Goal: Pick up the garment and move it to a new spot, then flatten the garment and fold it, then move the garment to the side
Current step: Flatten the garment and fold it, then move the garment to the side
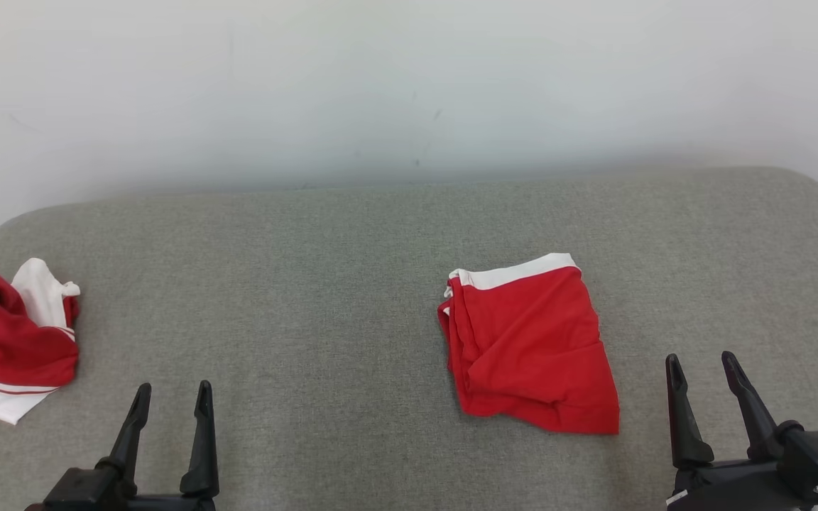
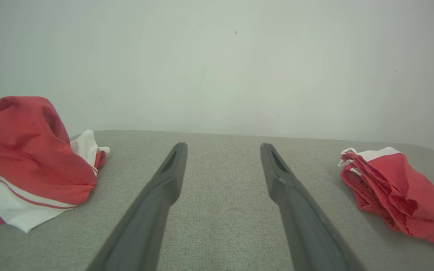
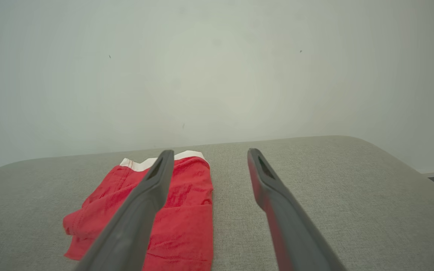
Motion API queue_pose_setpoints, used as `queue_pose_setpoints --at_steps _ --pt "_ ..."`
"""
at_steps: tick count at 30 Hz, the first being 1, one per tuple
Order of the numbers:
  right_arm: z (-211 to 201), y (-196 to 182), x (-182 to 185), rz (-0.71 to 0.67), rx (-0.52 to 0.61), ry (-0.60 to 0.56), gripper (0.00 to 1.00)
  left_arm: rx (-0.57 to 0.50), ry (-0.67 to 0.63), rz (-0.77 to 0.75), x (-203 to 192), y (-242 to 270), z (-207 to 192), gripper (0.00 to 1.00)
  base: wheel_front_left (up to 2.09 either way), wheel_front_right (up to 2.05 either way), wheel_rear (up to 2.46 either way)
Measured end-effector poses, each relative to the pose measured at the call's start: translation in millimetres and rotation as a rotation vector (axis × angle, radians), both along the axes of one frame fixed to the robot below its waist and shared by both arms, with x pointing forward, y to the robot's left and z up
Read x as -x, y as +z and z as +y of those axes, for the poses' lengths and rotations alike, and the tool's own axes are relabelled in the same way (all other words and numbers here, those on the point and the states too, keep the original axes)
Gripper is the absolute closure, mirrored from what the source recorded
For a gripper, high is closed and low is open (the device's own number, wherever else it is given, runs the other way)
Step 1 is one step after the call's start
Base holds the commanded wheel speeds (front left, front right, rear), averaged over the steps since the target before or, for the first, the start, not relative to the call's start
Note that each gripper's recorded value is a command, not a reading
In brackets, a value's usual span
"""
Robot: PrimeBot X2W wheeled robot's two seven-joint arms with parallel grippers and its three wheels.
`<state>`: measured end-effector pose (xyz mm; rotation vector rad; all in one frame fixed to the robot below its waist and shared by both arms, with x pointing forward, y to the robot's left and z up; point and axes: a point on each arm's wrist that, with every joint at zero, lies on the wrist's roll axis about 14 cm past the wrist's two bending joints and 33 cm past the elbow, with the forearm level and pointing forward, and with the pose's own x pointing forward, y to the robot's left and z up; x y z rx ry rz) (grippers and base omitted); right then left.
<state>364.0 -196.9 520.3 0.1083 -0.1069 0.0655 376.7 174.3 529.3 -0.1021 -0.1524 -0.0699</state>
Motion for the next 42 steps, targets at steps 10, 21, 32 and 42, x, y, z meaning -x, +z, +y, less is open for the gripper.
queue_pose_setpoints --at_steps 10,21,32,42 --pt "9.4 2.9 0.9 0.012 -0.001 0.02 0.0 0.012 0.011 -0.018 8.7 13.8 10.9 0.0 0.0 0.0 0.0" --pt "15.3 5.6 0.1 0.021 0.005 0.034 0.0 0.024 0.031 -0.007 13.4 18.3 20.8 0.0 0.0 0.0 0.0" --pt "14.3 3.5 0.6 0.03 0.004 0.03 0.0 0.04 0.026 0.003 13.9 16.6 19.1 0.0 0.0 0.0 0.0" --pt "14.8 -0.1 0.9 0.041 0.002 0.031 0.0 0.041 0.02 0.016 12.9 15.0 17.6 0.0 0.0 0.0 0.0"
